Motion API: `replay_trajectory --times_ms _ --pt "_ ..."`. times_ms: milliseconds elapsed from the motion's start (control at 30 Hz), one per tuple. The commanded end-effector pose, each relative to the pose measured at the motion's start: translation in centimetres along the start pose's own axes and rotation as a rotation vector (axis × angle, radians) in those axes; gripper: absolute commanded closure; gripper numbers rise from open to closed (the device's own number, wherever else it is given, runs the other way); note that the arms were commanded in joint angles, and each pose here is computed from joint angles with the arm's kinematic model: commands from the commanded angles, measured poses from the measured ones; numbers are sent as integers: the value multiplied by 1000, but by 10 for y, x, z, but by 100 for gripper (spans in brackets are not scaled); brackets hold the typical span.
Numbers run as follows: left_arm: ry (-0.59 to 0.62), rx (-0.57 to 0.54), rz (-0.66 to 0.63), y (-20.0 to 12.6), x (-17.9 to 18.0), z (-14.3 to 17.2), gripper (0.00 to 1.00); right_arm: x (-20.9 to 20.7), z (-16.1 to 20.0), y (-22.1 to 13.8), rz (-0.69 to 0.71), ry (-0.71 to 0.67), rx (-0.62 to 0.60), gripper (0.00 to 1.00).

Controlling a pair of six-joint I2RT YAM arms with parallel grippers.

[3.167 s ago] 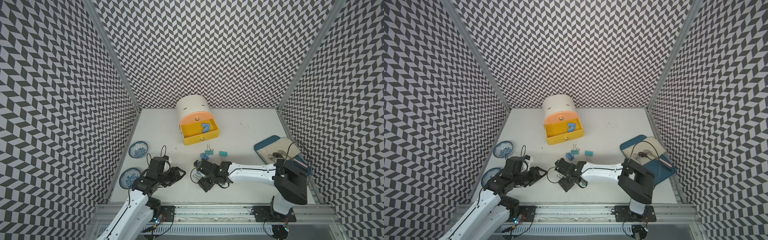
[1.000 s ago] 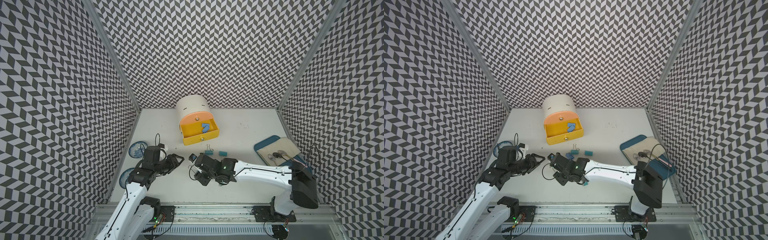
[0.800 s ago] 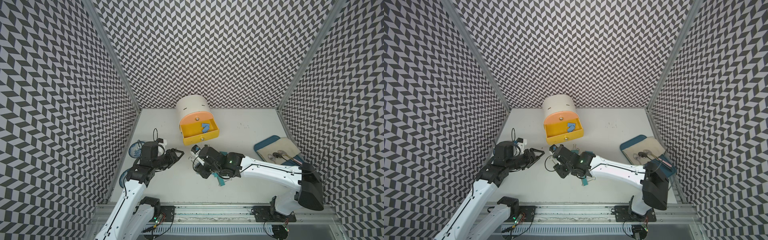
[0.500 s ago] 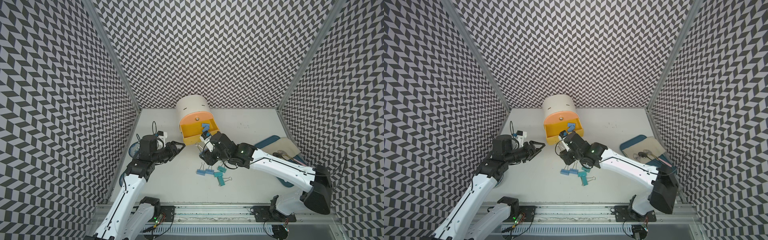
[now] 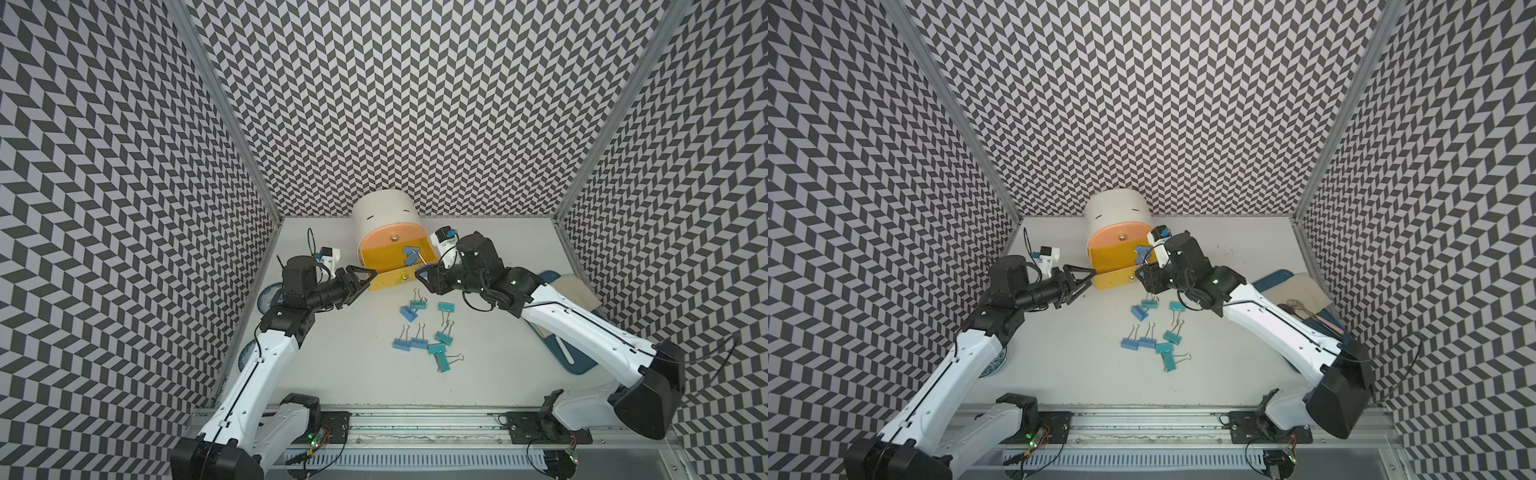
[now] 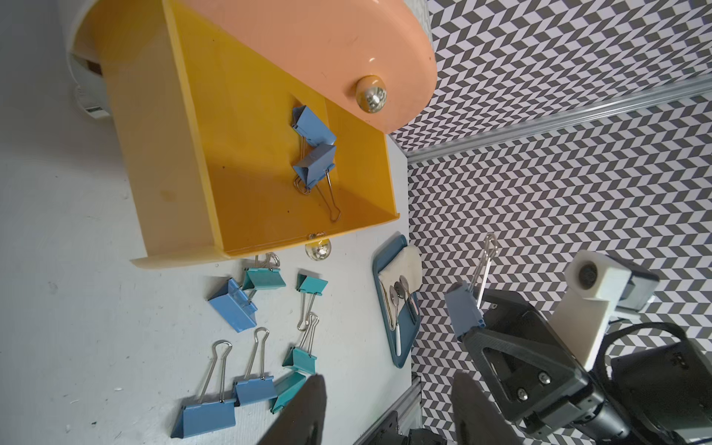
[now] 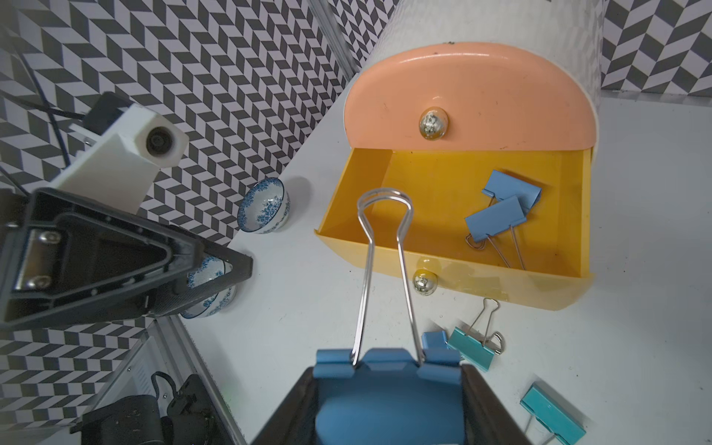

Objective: Put the binder clips in the drawer according to color
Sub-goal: Place the binder clip in the drawer.

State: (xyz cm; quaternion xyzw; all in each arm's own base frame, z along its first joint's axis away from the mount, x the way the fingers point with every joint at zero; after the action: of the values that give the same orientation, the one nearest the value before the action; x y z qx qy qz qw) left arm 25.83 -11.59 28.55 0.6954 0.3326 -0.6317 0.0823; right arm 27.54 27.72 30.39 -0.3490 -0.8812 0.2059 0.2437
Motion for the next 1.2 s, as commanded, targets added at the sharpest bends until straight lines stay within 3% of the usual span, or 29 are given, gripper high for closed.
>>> replay_trajectory --times_ms 0,600,767,1033,1167 --pt "59 -16 98 -3 -27 -13 44 13 -24 10 -78 -22 -57 51" --pt "-2 -65 117 -2 -14 -51 45 28 -60 87 -127 -74 0 46" --pt "-11 -74 113 0 -11 -57 45 24 -58 98 -87 -84 15 44" --pt "-6 -72 83 0 -7 -56 45 21 -60 104 -70 -99 20 31" --pt "1 -75 71 -2 -6 -54 45 23 -66 99 -73 -104 5 30"
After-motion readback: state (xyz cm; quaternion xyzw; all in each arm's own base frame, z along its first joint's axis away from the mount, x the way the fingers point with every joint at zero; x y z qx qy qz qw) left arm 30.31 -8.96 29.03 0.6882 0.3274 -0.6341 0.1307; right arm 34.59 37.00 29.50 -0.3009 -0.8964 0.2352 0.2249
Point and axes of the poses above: each gripper's point midway between its finger pads, its own y axis out along the fingers, its own x axis along the line the jaws close on, z = x × y, the point moved 6 cm from there along -y, back along the fingers, and after that the axes turned 6 degrees about -y, right-handed, at the moved point
